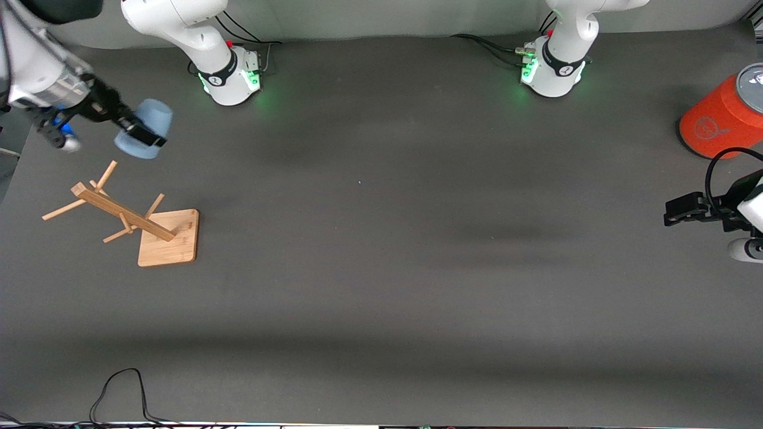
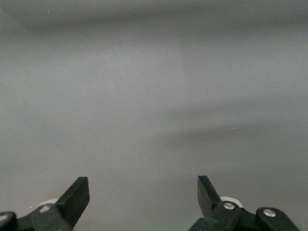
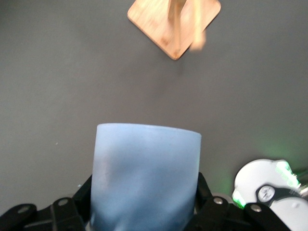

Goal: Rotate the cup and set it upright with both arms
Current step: 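Lift the blue cup off the peg and carry it to mid-table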

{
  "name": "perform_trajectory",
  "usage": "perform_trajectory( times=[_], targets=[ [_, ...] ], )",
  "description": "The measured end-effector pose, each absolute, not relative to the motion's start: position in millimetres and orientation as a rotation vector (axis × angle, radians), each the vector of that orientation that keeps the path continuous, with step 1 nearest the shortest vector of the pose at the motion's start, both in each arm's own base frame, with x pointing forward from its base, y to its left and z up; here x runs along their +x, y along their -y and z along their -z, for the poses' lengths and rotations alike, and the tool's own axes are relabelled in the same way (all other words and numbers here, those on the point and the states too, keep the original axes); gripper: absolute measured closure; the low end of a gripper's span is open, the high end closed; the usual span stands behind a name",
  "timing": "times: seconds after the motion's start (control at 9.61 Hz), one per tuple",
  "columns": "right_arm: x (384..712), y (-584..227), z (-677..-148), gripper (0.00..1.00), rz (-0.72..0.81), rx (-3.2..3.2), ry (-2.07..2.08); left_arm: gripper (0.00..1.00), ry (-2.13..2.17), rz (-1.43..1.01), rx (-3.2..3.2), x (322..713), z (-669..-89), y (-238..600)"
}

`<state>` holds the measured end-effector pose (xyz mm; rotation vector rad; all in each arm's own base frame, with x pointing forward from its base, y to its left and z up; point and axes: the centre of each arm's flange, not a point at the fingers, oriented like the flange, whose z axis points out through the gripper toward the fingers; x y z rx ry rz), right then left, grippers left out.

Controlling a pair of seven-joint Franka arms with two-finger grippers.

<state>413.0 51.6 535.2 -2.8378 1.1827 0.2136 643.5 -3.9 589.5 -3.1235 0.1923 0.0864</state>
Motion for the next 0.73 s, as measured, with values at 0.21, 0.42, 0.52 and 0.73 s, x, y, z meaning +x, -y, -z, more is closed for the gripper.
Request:
perform_trajectory(
  times=[0.21,0.42,0.52,0.73],
  targets=[
    [397,-141,-542,0.19,-0.206,-2.82,-1.292,0.0,-0.192,-0.087,-3.124,643,-589,4],
    [389,-232,-539,0.19,-0.173,-2.778,-1.443,0.0,-0.191,-0.088,-3.124,643,-589,3],
    [392,-278,-533,0.19,-0.159,-2.755,-1.519,0.0,-0.191,-0.089,-3.124,643,-589,3],
    [405,-368,-512,0.19,-0.114,-2.706,-1.676,0.0,-0.191,-0.089,-3.124,643,-589,2]
  ],
)
